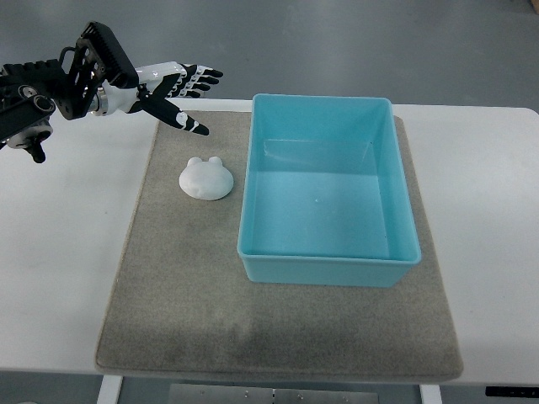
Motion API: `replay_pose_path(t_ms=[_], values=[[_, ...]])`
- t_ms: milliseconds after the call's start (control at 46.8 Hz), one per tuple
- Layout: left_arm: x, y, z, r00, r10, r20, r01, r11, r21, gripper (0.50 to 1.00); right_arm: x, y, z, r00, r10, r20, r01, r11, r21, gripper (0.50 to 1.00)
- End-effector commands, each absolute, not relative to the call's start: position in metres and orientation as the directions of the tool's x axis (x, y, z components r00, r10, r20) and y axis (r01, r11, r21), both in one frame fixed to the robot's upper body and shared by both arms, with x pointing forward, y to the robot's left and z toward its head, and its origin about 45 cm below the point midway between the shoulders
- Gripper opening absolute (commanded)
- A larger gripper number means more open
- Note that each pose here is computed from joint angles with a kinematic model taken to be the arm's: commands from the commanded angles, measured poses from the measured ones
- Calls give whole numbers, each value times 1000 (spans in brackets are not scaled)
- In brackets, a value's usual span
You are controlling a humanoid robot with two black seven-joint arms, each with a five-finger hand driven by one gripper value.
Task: Place white toy into blue box with left hand
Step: 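Swing the left hand over the white toy and lower fingers toward it, then close the left hand's fingers around the white toy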
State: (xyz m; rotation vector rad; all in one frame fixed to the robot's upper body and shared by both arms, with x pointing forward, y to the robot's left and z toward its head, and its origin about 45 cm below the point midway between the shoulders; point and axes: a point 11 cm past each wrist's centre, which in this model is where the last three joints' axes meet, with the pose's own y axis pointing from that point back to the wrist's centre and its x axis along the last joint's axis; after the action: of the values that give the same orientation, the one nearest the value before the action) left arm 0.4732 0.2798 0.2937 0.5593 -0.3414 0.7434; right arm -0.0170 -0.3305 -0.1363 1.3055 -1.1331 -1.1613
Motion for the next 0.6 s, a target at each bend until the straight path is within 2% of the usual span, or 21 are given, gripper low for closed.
replay_pose_path(t_ms=[0, 193, 364, 578], values=[[469, 273, 295, 722, 492, 487, -682, 625, 379, 992, -17, -331, -136, 95, -994, -45, -22, -48, 999, 936], [462, 274, 286, 738, 313, 598, -641, 603, 475, 992, -17, -331, -136, 96, -994, -45, -22, -48, 999, 936], [449, 258, 279, 782, 214, 586, -566, 638, 522, 992, -16, -331, -136, 95, -994, -45, -23, -48, 999, 936], [441, 251, 275, 769, 59, 637, -528, 620, 580, 992, -17, -330, -136, 96, -994, -47, -22, -49, 999, 936]])
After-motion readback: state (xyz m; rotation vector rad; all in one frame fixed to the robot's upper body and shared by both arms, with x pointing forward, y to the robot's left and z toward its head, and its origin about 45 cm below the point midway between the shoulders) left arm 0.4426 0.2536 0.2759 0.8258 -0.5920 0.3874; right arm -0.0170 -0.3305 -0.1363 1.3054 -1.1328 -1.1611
